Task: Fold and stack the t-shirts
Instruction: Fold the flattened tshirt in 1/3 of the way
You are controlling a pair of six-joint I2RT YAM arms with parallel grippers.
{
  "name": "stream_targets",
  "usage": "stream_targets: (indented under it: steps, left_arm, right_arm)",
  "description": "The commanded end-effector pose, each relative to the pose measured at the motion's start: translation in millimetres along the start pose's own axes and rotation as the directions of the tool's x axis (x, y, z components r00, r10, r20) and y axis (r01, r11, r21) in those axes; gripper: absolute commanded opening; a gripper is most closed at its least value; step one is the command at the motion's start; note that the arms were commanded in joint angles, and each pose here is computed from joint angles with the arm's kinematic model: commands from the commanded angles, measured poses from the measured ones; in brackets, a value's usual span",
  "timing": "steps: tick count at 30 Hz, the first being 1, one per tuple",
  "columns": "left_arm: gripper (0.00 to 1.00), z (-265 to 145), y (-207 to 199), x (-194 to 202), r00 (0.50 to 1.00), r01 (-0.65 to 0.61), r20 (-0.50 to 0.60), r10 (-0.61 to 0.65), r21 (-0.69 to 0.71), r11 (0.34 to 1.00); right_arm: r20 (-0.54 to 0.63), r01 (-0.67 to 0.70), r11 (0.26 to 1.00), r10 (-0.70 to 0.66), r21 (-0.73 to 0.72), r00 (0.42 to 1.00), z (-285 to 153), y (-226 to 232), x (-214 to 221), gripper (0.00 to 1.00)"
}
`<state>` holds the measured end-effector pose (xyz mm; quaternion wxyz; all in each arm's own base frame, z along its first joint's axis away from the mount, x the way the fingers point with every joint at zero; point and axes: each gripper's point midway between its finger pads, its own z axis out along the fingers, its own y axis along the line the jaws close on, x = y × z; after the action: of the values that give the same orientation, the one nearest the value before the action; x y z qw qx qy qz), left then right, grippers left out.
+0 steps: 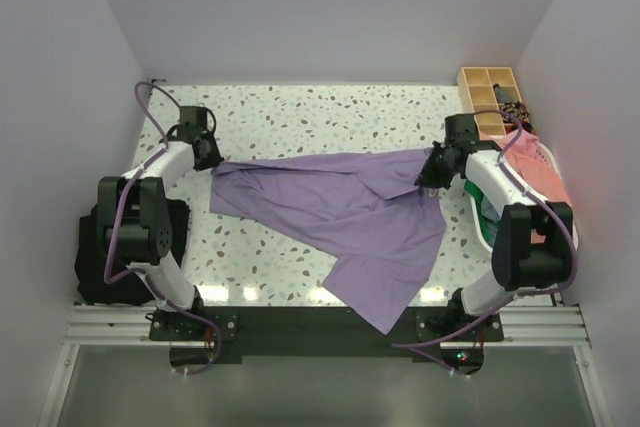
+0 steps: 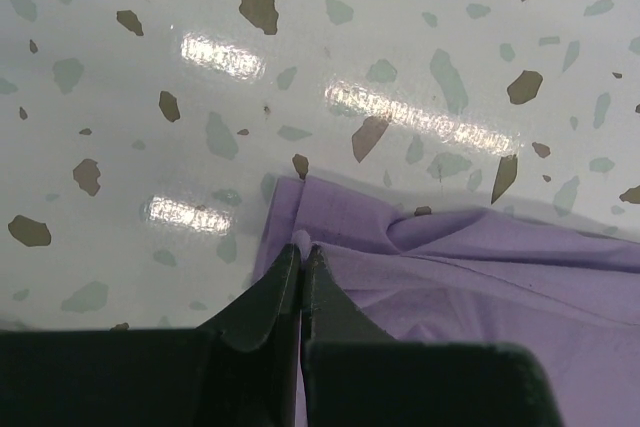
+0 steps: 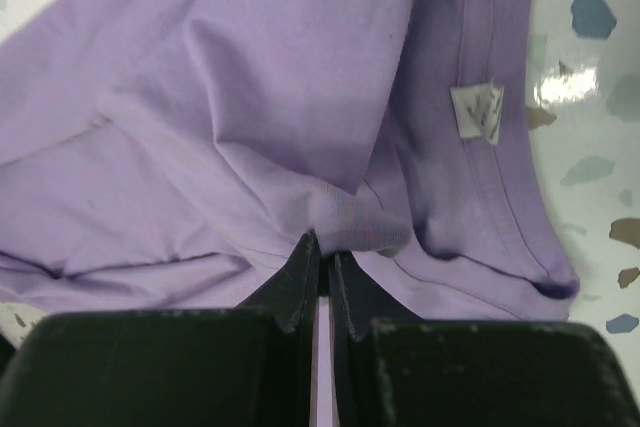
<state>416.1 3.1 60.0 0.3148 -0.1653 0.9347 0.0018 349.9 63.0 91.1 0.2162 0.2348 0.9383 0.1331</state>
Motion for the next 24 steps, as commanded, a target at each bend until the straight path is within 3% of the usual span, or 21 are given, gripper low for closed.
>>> stream_targets:
  steps: [1, 2, 6, 9, 12, 16, 24]
  left_arm:
    - [0.0, 2, 2, -7, 1.0, 0.02, 0.014, -0.02, -0.008, 1.0]
    - [0.0, 3, 2, -6, 1.0, 0.02, 0.011, -0.02, -0.009, 1.0]
    - [0.01, 2, 4, -7, 1.0, 0.02, 0.01, -0.019, -0.017, 1.0]
    - [0.2, -2, 8, -9, 1.0, 0.023, 0.018, -0.022, -0.045, 0.999]
    - [0.32, -10, 14, -17, 0.998, 0.032, 0.05, -0.028, -0.074, 0.997]
    - [0.37, -23, 17, -31, 0.995, 0.043, 0.097, -0.033, -0.096, 0.994]
    - [0.38, -32, 8, -50, 0.989, 0.053, 0.141, -0.045, -0.053, 0.997]
  right_arm:
    - [-0.06, 0.016, 1.0, -0.017, -0.007, 0.998, -4, -5, 27, 0.0]
    - [-0.071, 0.019, 1.0, -0.019, -0.004, 0.997, -3, -6, 31, 0.0]
    - [-0.077, 0.053, 0.998, -0.05, 0.037, 0.996, -9, -6, 40, 0.19]
    - [0.054, 0.081, 0.988, -0.089, 0.133, 0.995, -29, -9, 15, 0.32]
    - [0.196, 0.074, 0.984, -0.106, 0.16, 0.975, -55, -4, -17, 0.45]
    - [0.282, 0.084, 0.989, -0.117, 0.125, 0.952, -68, 12, -43, 0.48]
    - [0.194, 0.106, 0.994, -0.104, -0.002, 0.976, -11, 46, -48, 0.46]
